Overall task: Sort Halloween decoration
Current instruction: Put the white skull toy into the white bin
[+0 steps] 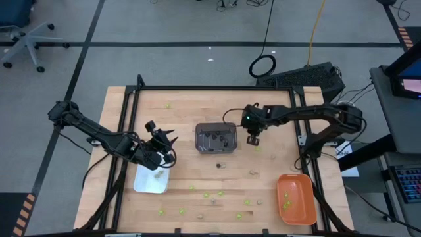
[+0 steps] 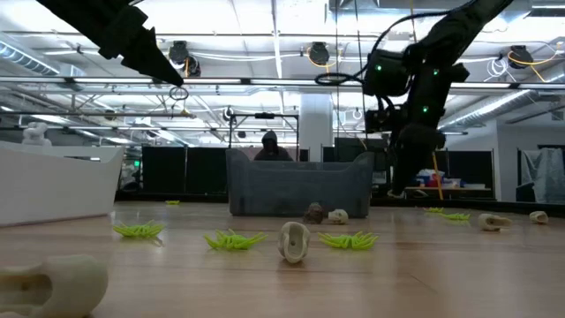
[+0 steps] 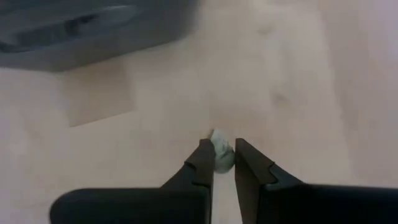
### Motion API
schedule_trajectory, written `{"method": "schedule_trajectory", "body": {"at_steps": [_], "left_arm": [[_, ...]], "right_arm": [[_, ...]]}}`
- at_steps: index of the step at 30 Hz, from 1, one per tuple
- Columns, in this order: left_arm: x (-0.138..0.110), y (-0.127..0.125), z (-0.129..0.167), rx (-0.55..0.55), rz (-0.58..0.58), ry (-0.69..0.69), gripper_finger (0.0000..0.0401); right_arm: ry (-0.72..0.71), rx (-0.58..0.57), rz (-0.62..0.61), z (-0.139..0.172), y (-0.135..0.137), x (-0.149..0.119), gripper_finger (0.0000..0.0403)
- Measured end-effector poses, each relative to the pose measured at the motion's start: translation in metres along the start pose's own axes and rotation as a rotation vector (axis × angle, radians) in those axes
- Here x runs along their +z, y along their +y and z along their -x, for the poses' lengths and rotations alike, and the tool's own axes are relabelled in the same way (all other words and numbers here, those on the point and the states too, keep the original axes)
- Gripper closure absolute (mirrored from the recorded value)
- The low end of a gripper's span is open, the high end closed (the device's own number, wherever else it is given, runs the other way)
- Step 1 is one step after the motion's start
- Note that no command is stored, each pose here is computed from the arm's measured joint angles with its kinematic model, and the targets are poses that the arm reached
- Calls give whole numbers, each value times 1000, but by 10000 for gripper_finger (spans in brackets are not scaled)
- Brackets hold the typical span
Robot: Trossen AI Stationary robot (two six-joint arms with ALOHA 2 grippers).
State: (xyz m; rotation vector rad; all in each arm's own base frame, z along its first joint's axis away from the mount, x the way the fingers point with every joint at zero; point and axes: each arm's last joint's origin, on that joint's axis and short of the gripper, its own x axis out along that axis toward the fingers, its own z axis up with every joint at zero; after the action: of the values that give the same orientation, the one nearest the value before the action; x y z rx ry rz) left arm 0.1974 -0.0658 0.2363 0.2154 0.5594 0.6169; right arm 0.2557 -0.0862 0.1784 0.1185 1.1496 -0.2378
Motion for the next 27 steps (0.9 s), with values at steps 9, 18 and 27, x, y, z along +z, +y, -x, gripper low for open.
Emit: {"method": "schedule_trajectory", "body": {"at_steps": [9,18,27], "left_arm": [[0,0,0,0,2,0,256],[1,-1,0,-10,19,-2,256],[0,-3,-1,-17,28,7,256]], "right_arm": [[-4,61,-14,5,42,0,389],[3,54,-55,1,75,-3,387],[-17,72,22,7,112,-11,346]]}}
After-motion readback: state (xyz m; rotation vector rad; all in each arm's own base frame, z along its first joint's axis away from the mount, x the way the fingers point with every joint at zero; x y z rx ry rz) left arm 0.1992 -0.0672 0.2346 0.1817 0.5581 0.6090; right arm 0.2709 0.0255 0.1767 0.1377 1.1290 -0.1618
